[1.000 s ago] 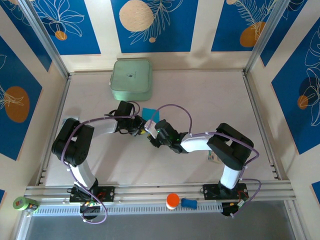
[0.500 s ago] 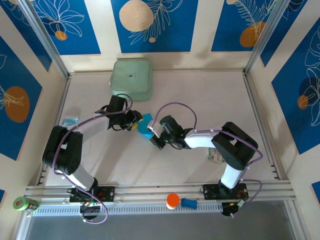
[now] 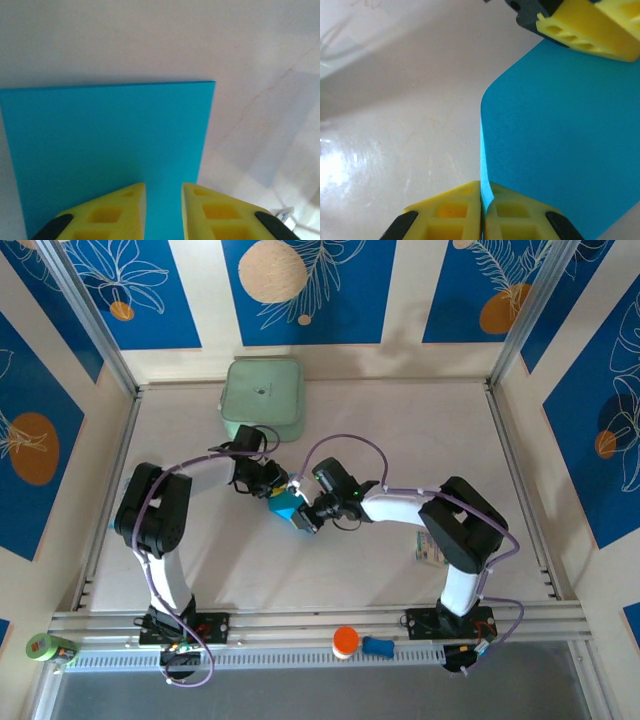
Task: Fold a paper plane with a square sheet of paper (pick it up from the middle)
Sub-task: Third fold the triangle at the center of the table.
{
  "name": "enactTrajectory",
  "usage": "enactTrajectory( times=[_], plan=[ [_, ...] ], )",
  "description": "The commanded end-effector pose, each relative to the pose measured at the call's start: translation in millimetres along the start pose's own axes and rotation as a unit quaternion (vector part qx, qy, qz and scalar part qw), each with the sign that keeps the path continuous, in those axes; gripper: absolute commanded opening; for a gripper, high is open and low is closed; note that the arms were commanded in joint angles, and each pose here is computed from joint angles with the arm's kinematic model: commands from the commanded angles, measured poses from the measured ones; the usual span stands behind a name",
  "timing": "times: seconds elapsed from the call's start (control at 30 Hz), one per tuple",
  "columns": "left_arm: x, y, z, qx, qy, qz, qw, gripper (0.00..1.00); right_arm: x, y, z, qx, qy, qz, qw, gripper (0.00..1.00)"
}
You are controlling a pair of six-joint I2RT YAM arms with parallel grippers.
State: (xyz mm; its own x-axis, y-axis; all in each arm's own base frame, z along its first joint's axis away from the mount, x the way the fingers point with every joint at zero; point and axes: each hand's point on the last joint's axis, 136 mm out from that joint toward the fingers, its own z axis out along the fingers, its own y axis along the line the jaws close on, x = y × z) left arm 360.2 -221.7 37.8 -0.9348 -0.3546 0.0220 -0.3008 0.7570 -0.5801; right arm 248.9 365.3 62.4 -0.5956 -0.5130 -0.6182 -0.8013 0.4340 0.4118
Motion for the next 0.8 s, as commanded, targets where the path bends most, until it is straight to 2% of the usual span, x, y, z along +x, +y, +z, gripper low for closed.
enactTrajectory(
  times=[0.0,0.3,0.53,0.77],
  plan=[
    [6,12,4,-0.038,0.021,0.021,0.999,0.22,13,8,4,-0.034,0.042,0.072,0.996,0.09],
    [10,31,12,-0.079,0.043,0.037,0.995,0.11,9,-11,8,-0.006,0.050,0.117,0.992,0.08],
    [14,37,18,-0.088,0.055,0.045,0.994,0.08,10,-32,9,0.035,0.059,0.141,0.988,0.08],
    [15,34,20,-0.081,0.059,0.050,0.994,0.07,11,-37,10,0.040,0.064,0.149,0.986,0.07]
  ],
)
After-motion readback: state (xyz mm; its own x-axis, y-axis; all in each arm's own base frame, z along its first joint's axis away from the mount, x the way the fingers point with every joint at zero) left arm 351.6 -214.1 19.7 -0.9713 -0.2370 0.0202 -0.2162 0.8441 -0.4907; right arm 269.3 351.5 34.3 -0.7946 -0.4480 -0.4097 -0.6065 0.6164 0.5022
